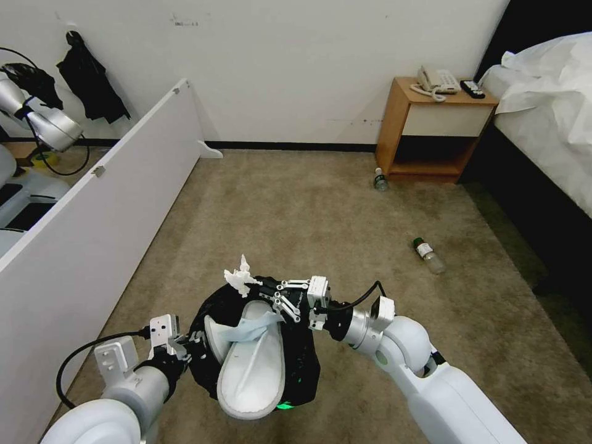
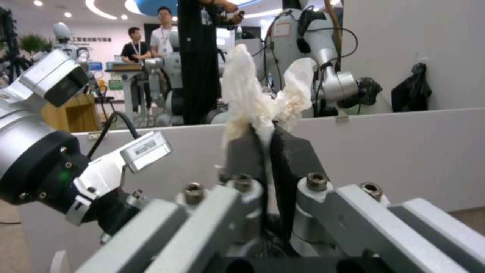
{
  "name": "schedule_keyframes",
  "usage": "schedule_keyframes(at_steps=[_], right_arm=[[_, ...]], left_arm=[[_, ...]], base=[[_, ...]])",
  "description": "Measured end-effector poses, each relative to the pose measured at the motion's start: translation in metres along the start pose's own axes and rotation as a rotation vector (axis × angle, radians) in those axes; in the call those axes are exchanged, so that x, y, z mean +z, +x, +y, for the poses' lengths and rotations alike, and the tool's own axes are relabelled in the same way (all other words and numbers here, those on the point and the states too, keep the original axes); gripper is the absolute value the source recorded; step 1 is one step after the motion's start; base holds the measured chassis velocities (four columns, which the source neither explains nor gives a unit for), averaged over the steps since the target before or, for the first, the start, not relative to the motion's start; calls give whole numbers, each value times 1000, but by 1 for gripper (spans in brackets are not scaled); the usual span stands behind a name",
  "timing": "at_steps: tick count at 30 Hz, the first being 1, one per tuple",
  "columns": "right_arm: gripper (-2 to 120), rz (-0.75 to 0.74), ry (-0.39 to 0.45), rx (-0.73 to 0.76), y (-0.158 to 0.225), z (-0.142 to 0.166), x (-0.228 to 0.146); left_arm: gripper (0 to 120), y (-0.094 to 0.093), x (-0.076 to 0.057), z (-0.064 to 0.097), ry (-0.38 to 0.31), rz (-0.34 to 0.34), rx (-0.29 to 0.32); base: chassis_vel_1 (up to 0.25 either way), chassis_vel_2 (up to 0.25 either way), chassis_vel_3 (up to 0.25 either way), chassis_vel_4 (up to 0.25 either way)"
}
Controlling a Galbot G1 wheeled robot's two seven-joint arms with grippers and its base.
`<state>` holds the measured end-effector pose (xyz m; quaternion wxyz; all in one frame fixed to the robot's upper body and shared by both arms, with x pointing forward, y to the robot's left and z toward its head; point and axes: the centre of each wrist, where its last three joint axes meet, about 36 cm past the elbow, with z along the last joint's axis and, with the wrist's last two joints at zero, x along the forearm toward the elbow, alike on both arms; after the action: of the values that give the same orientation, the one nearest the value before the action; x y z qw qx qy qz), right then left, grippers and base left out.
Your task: Pick up the trash bin, then pick up the garbage from the floor and place it into the trash bin.
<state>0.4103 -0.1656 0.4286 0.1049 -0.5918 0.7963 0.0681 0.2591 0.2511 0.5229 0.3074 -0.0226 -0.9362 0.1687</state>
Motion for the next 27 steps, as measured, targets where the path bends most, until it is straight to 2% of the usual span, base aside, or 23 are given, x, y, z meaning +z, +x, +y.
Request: schedule_keyframes(at_steps=[1,3,4,7,10,12,13,16,17,21,22,24,27], right_arm=[[10,0,0,0,0,0,0],[21,5,2,-4,2,0,1],[21,5,2,-4,2,0,1],[36,11,7,-10,4,-1,4],[42,13,8,-10,5,-2,5],[54,15,10,-11,6,-2,6],[54,15,10,-11,6,-2,6],[70,17,11,-9,7,-3,6],[70,17,11,-9,7,-3,6],[86,19,11,-8,8,-3,6],[86,19,11,-8,8,-3,6],[96,19,11,-7,8,-3,6],[99,18,11,-7,8,-3,6]], left_arm=[[1,0,0,0,0,0,0],[1,-1,-3,2,1,-10,-4],[1,-1,-3,2,1,-10,-4],[1,-1,-6,3,7,-20,-4],[1,-1,-6,3,8,-21,-2],[1,0,-7,2,8,-23,2],[1,0,-7,2,8,-23,2],[1,2,-6,1,8,-23,8],[1,2,-6,1,8,-23,8],[1,3,-6,0,8,-22,13],[1,3,-6,0,8,-22,13],[1,3,-6,-1,9,-21,15],[1,3,-6,-2,9,-21,18]], base=[[0,0,0,0],[0,0,0,0],[0,0,0,0],[0,0,0,0],[0,0,0,0],[0,0,0,0],[0,0,0,0],[0,0,0,0],[0,0,0,0],[0,0,0,0],[0,0,0,0],[0,0,0,0],[0,0,0,0]])
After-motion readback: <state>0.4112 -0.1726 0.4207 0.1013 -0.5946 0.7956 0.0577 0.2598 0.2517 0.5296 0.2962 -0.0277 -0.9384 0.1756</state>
